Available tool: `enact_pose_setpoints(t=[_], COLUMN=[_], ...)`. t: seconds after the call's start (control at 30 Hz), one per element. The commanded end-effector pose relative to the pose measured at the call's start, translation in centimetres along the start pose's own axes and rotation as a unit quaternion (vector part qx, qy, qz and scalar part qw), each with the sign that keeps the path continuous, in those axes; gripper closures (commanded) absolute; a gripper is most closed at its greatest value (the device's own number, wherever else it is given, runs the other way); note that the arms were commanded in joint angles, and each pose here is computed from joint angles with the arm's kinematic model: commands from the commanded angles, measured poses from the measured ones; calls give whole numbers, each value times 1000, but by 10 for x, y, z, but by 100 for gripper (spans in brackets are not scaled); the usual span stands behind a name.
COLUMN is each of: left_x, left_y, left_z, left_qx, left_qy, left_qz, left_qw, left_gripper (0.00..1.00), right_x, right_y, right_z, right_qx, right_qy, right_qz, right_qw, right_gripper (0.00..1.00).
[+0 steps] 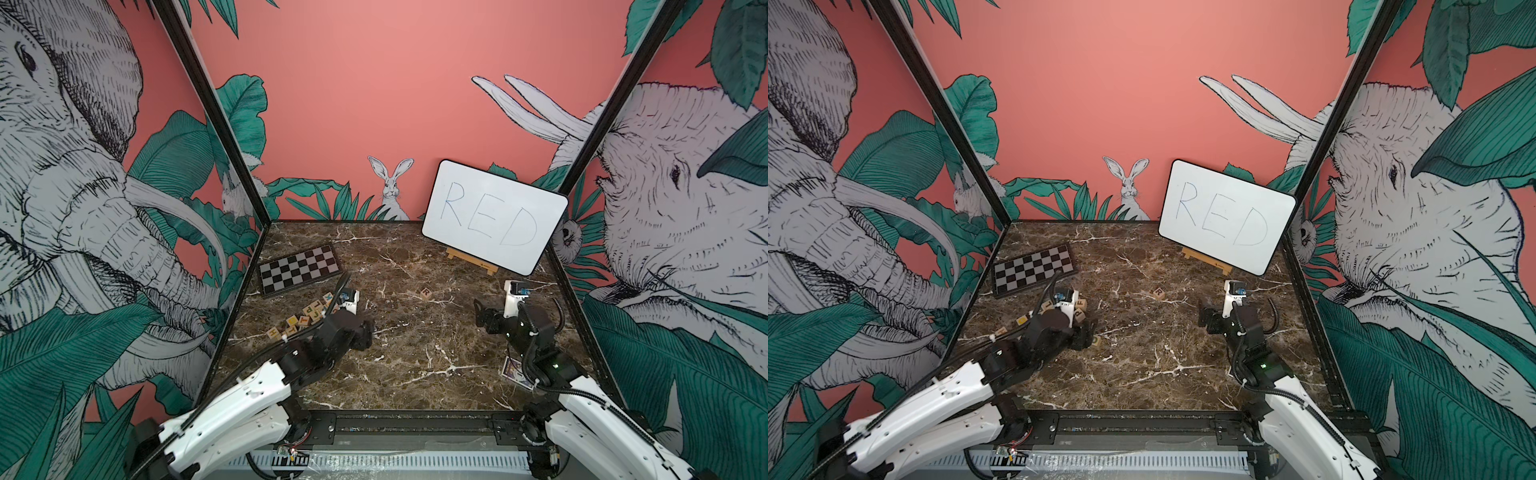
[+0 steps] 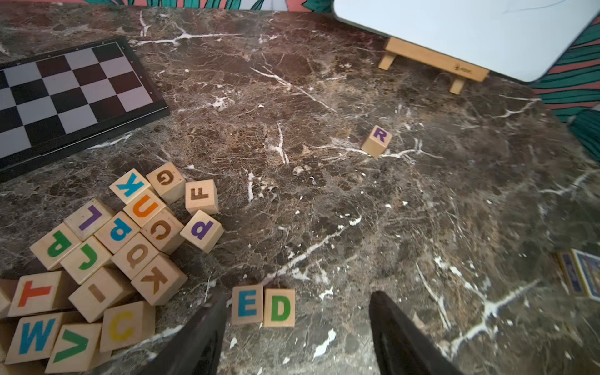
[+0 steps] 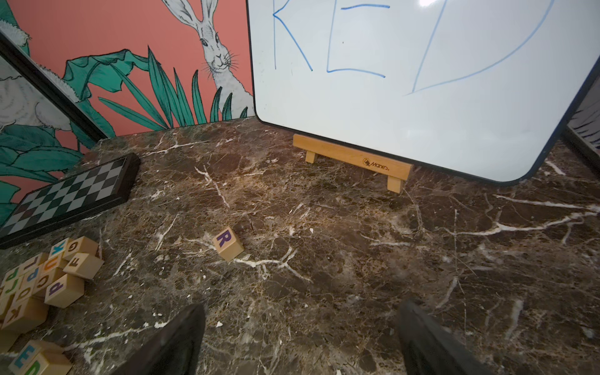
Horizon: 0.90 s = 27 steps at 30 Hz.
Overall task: Assemble the uppercase word "red" with letter blocks
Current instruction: Pick up the letter block from the center of the board.
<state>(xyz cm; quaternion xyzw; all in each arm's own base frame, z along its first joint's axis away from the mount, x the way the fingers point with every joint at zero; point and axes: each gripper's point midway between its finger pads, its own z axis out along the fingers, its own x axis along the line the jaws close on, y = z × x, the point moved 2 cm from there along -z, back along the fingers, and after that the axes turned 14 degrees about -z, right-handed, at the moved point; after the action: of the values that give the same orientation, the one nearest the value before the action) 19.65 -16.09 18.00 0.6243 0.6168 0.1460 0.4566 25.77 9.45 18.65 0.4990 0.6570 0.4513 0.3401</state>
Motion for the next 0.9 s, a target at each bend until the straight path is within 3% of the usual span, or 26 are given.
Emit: enact_pose_setpoints(t=[0.0, 0.17, 0.33, 0.57, 0.7, 0.87], left_x=[-4, -2, 12, 30, 43, 51], left_y=[0, -5, -11, -26, -37, -45], left_z=[-10, -13, -2, 14, 27, 45], left_qx=[-25, -23, 13, 55, 94, 121], left_qy=[-44, -52, 17, 93, 126, 112], left_qz=[23, 37, 50, 39, 18, -29], left_qw=[998, 998, 999, 993, 987, 986], left_gripper=[28, 29, 37, 44, 44, 49], right_x=[10, 18, 6, 11, 11, 11], right_y=[-1, -23, -36, -41, -41, -39], right_z=[-10, -17, -17, -11, -12, -14], right_qx=[3, 15, 30, 44, 45, 37], right_qy=[34, 68, 31, 44, 46, 46], right_qz=[26, 37, 10, 13, 14, 17], right_qw=[999, 997, 999, 998, 998, 998], right_gripper=[9, 9, 9, 9, 10, 10])
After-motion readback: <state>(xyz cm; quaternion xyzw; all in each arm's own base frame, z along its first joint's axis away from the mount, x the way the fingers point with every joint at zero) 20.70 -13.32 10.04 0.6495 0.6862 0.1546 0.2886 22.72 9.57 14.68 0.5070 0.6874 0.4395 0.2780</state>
